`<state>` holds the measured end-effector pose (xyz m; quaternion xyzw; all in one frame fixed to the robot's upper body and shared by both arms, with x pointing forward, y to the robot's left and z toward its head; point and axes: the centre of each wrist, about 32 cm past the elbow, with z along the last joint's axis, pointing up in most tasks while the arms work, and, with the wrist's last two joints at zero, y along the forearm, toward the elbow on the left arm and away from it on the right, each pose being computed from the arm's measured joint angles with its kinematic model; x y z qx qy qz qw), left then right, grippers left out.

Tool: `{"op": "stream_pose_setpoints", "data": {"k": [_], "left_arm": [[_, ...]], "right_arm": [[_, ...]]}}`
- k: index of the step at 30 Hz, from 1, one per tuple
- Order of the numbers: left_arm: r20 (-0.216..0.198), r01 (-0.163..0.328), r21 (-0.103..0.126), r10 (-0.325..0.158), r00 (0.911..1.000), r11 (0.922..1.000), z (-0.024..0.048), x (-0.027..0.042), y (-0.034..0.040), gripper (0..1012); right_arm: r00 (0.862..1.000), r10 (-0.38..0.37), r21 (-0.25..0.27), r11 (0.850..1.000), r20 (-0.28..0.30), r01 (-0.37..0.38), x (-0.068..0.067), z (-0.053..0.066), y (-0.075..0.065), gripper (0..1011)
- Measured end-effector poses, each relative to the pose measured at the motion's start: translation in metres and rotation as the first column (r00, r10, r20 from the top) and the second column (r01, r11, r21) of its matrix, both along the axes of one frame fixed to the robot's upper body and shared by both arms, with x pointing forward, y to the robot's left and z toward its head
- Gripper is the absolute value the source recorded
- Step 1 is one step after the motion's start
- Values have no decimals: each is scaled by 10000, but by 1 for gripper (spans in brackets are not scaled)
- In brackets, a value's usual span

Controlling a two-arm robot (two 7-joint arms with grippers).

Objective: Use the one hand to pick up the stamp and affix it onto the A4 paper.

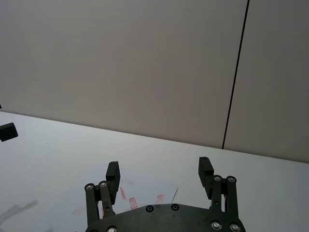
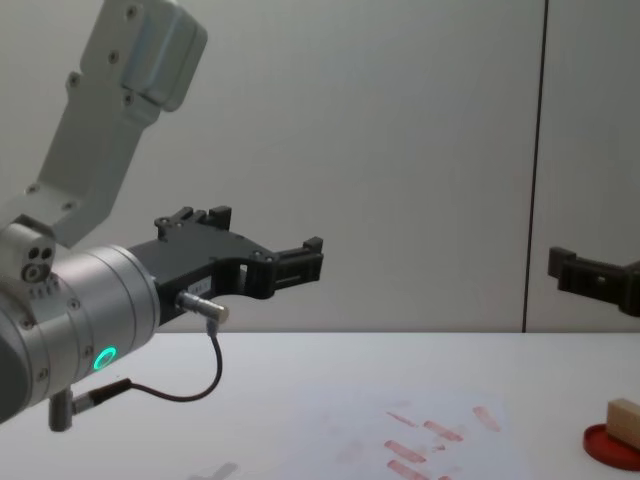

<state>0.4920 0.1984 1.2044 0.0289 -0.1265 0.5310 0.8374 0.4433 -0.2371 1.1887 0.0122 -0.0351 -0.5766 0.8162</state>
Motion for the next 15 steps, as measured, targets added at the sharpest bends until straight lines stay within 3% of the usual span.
{"op": "stream_pose_setpoints", "data": {"k": [15], "left_arm": [[0,0,0,0,10000,10000,0,0,0,1002]], "right_arm": [[10000,0,0,10000,0,0,0,0,0,1001]]}}
